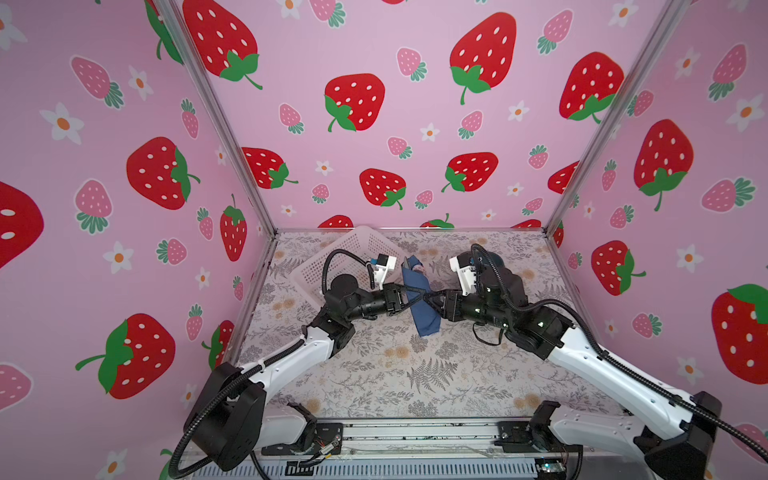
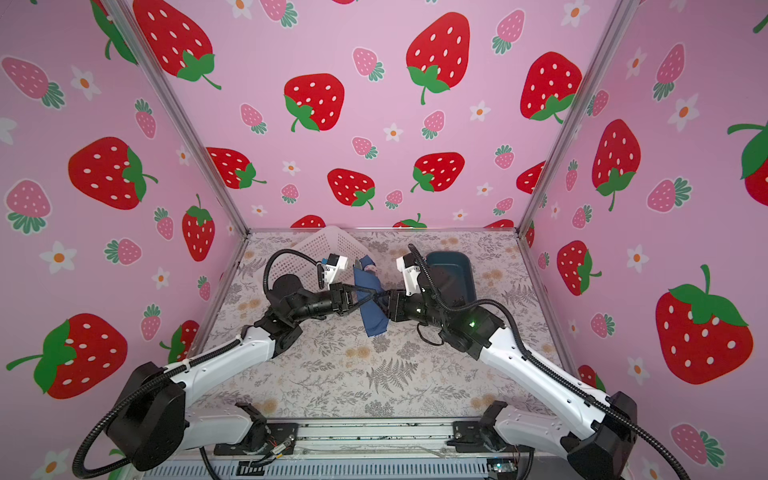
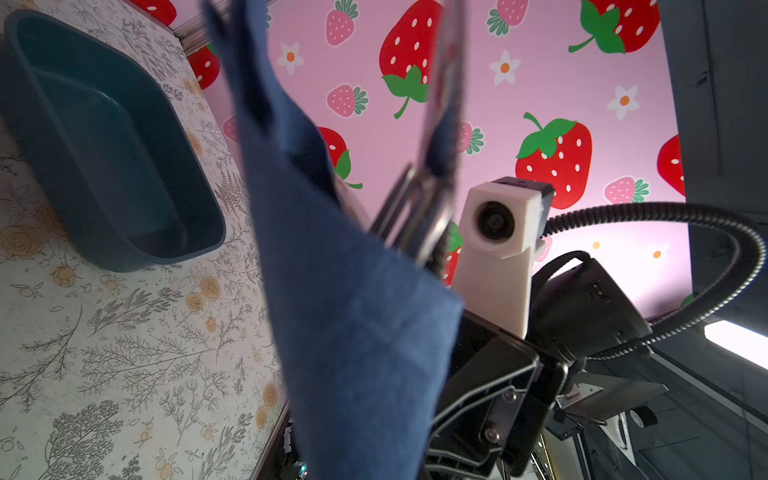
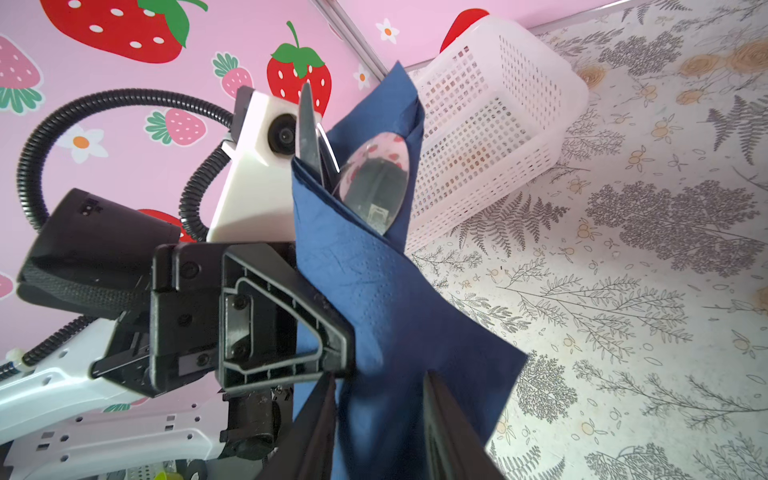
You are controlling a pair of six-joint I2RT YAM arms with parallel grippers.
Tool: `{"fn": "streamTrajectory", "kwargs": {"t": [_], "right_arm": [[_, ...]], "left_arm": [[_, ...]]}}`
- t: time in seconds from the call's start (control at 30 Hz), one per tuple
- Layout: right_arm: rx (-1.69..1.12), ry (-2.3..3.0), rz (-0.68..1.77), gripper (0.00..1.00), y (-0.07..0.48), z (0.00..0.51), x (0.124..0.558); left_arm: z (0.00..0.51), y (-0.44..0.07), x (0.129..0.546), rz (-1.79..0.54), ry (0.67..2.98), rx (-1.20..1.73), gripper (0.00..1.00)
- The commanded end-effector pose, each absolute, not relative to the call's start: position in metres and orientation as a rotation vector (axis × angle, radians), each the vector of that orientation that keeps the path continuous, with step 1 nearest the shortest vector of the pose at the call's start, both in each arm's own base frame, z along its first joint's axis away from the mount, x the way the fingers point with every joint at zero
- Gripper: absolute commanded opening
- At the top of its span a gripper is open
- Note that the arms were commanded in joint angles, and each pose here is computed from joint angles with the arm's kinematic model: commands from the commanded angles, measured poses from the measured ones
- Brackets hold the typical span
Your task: Place the utensils on the paper napkin and roll it up
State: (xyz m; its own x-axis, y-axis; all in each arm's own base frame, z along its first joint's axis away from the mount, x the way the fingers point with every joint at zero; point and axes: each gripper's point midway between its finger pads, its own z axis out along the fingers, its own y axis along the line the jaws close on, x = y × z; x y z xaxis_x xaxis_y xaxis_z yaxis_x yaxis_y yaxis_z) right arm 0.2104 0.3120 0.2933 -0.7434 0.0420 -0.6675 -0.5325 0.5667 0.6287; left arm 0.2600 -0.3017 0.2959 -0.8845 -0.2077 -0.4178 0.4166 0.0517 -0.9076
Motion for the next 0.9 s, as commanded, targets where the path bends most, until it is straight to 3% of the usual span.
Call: {"fn": "streamTrajectory", "kwargs": {"t": [0.0, 0.87], "right_arm": [[-0.418, 2.157, 1.186, 0.37, 0.313, 0.289, 0.207], [-0.586, 2.109, 1.479, 0.38, 0.330, 0.287, 0.180]], "left_arm": [[0.342, -0.299, 0.255, -1.908, 1.751, 0.292, 0.11], [0.348, -0.298, 0.252, -1.913, 1.739, 0.301, 0.10]]}}
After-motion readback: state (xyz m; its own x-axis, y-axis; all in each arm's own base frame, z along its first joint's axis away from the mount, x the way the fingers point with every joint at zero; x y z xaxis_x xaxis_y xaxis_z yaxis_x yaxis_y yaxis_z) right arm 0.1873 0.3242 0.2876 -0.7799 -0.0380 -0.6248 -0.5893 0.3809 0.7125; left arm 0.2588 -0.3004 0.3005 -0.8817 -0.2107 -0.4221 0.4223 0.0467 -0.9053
